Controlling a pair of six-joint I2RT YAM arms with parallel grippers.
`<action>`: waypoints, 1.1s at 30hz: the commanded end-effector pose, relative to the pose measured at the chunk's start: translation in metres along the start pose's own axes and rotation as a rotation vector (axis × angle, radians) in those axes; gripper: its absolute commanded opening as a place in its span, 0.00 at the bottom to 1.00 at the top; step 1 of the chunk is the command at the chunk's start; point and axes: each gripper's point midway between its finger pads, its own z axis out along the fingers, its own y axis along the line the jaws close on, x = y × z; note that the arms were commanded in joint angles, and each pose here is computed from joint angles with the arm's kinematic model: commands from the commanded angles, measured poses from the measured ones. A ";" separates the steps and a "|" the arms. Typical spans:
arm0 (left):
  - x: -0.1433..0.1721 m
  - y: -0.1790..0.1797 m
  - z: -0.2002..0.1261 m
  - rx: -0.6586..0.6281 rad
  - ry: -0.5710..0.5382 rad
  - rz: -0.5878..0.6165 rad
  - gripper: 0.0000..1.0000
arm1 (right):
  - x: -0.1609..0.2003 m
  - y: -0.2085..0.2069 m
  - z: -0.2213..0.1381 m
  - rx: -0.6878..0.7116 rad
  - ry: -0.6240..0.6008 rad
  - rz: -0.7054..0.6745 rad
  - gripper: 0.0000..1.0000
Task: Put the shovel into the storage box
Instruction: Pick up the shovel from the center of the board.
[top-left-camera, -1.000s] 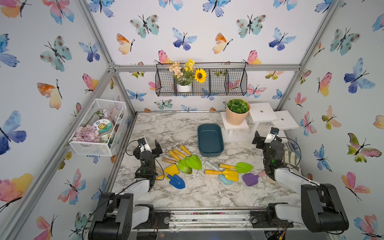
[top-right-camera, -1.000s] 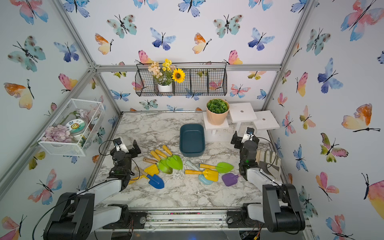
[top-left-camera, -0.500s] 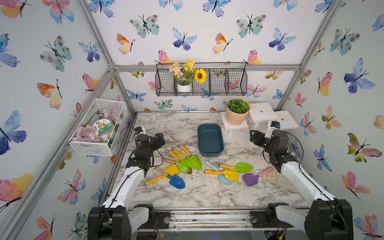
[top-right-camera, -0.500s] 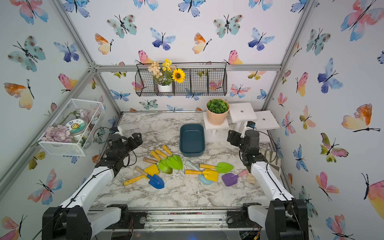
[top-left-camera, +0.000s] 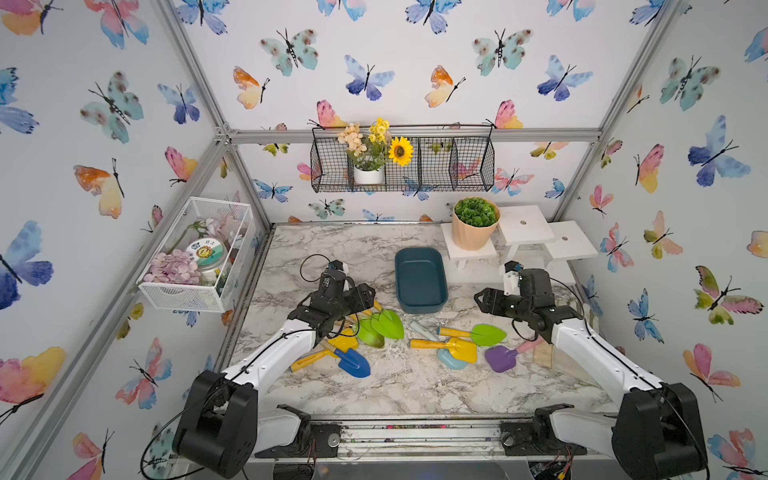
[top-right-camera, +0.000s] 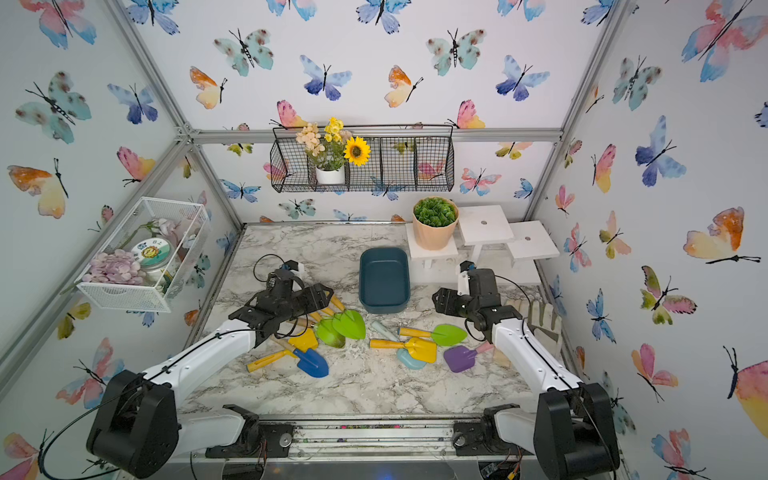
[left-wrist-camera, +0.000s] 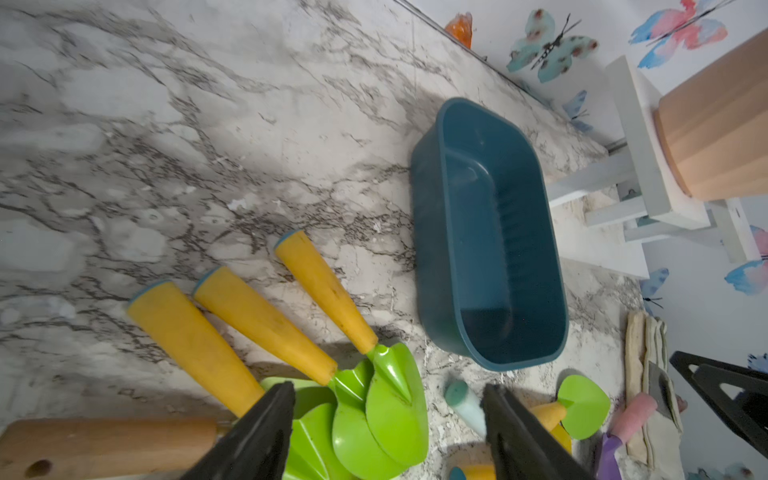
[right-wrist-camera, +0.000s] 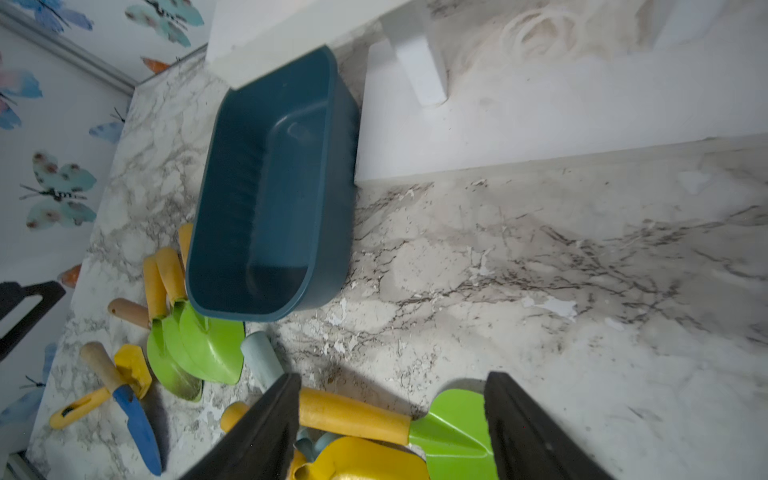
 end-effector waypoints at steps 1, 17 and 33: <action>-0.001 -0.011 0.003 0.020 0.011 0.011 0.77 | 0.027 0.011 0.007 -0.005 0.109 -0.090 0.74; 0.011 -0.003 0.004 0.013 0.022 -0.011 0.79 | 0.087 0.035 0.042 0.034 0.359 -0.314 0.72; 0.016 0.001 0.004 0.001 0.028 -0.015 0.79 | 0.090 0.033 0.059 0.059 0.424 -0.384 0.74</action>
